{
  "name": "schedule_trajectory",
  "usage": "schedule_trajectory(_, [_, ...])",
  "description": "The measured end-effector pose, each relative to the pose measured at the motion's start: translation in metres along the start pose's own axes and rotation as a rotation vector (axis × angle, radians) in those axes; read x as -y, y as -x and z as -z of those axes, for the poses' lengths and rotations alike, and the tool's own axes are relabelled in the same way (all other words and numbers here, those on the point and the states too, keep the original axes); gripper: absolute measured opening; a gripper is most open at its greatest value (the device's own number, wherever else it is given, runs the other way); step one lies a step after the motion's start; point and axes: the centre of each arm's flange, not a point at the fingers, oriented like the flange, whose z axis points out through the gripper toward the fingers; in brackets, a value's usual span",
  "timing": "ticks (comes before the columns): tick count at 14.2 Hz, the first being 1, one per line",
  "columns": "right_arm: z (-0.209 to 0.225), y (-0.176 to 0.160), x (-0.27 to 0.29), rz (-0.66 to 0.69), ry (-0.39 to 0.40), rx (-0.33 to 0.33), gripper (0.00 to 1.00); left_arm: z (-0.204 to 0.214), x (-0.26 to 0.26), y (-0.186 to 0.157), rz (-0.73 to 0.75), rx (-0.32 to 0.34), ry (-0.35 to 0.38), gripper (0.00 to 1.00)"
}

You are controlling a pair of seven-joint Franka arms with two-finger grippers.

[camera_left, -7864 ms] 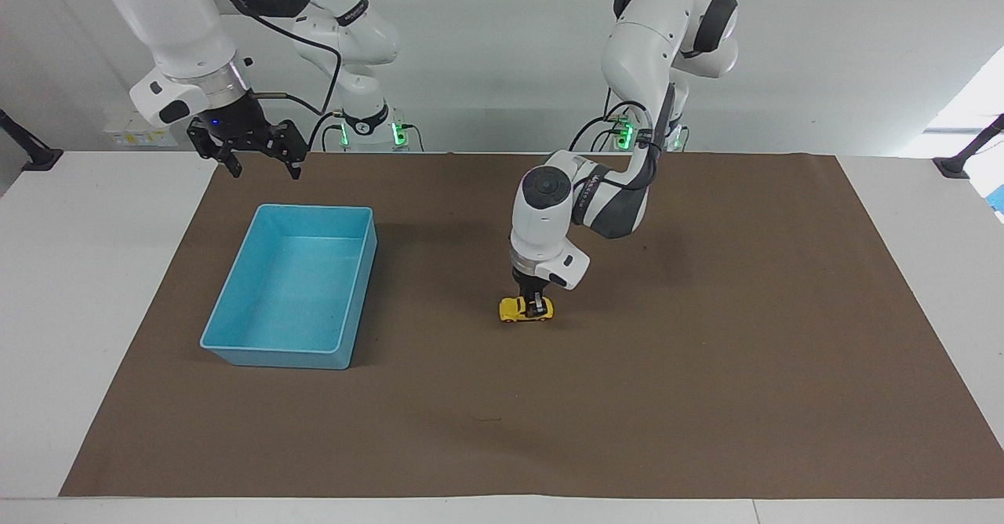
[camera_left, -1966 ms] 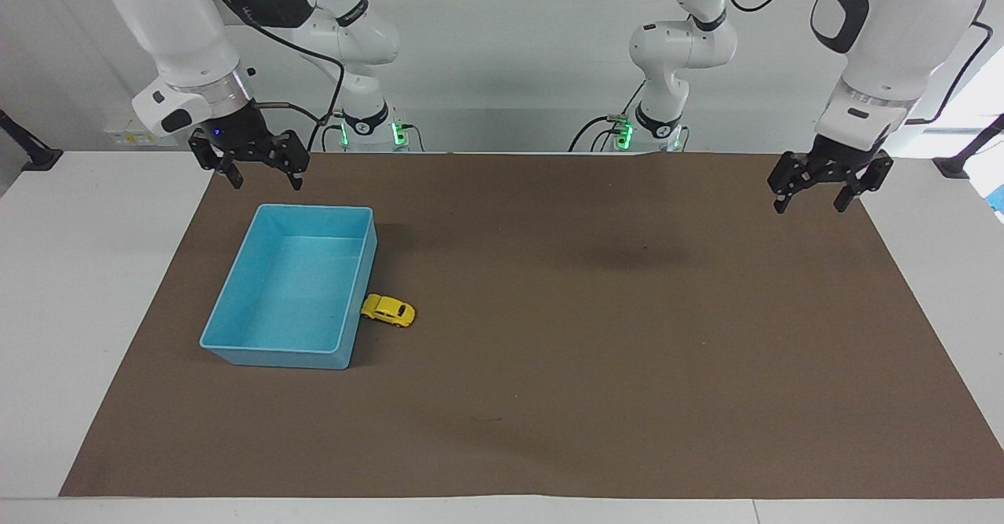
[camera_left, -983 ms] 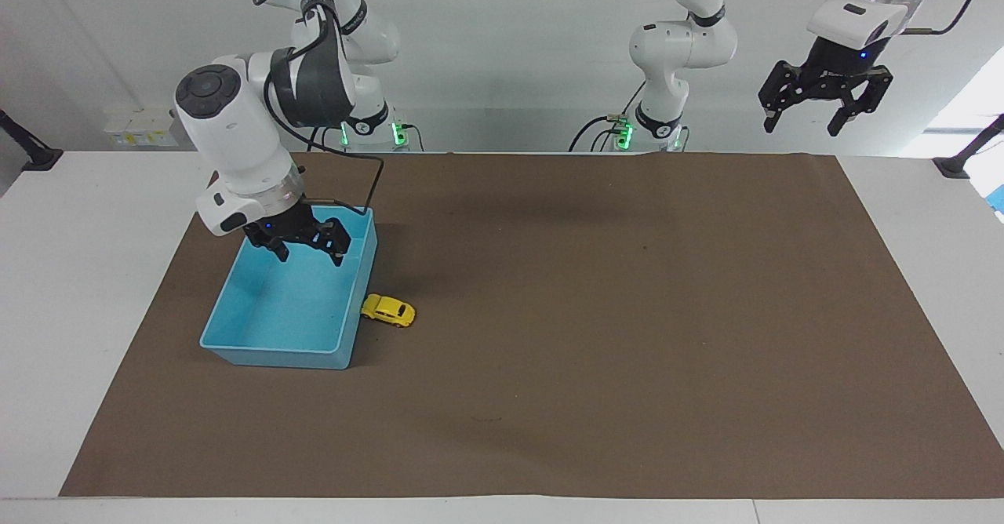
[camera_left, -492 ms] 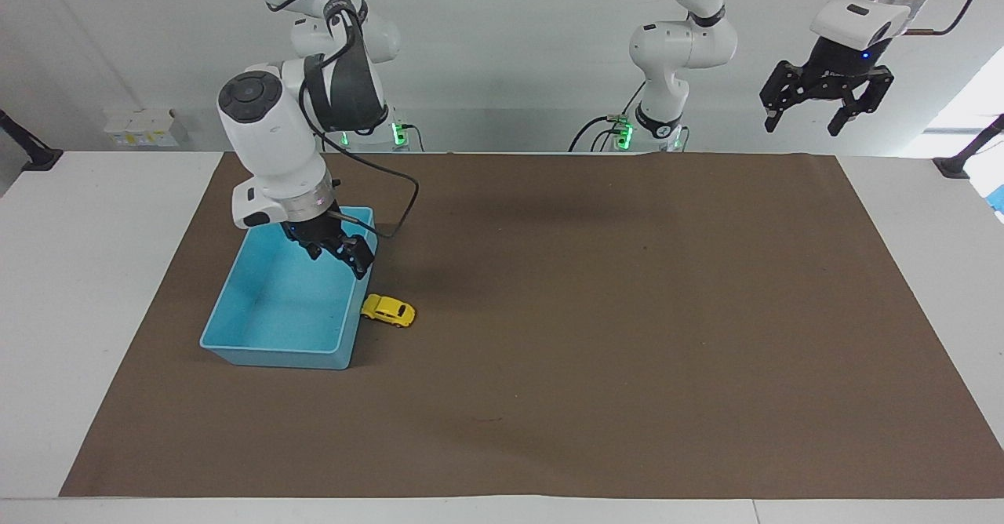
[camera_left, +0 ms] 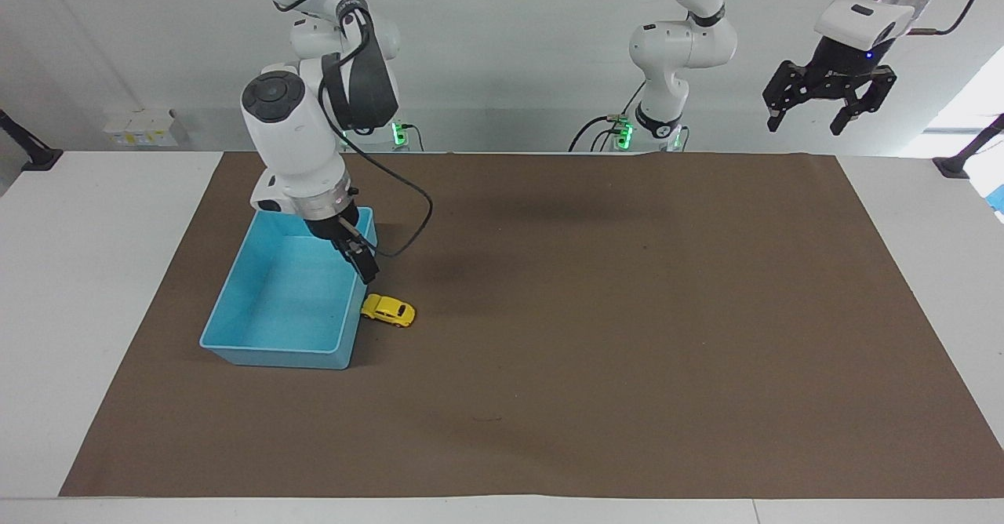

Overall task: Wind up and store yellow beetle car
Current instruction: 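Move the right gripper off the bin rim toward the car, then lower the right gripper over the car beside the bin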

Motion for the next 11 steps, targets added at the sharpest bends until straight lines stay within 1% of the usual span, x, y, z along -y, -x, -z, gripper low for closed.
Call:
schedule_trajectory(5, [-0.002, 0.008, 0.006, -0.272, -0.027, -0.006, 1.00, 0.000, 0.000, 0.000, 0.000, 0.001, 0.000, 1.00])
schedule_trajectory(8, [-0.013, 0.022, 0.016, -0.440, -0.046, -0.004, 1.00, 0.000, 0.000, 0.000, 0.000, 0.001, 0.000, 1.00])
schedule_trajectory(11, [-0.030, 0.025, 0.022, -0.517, -0.049, 0.001, 1.00, 0.000, 0.000, 0.000, 0.000, 0.001, 0.000, 1.00])
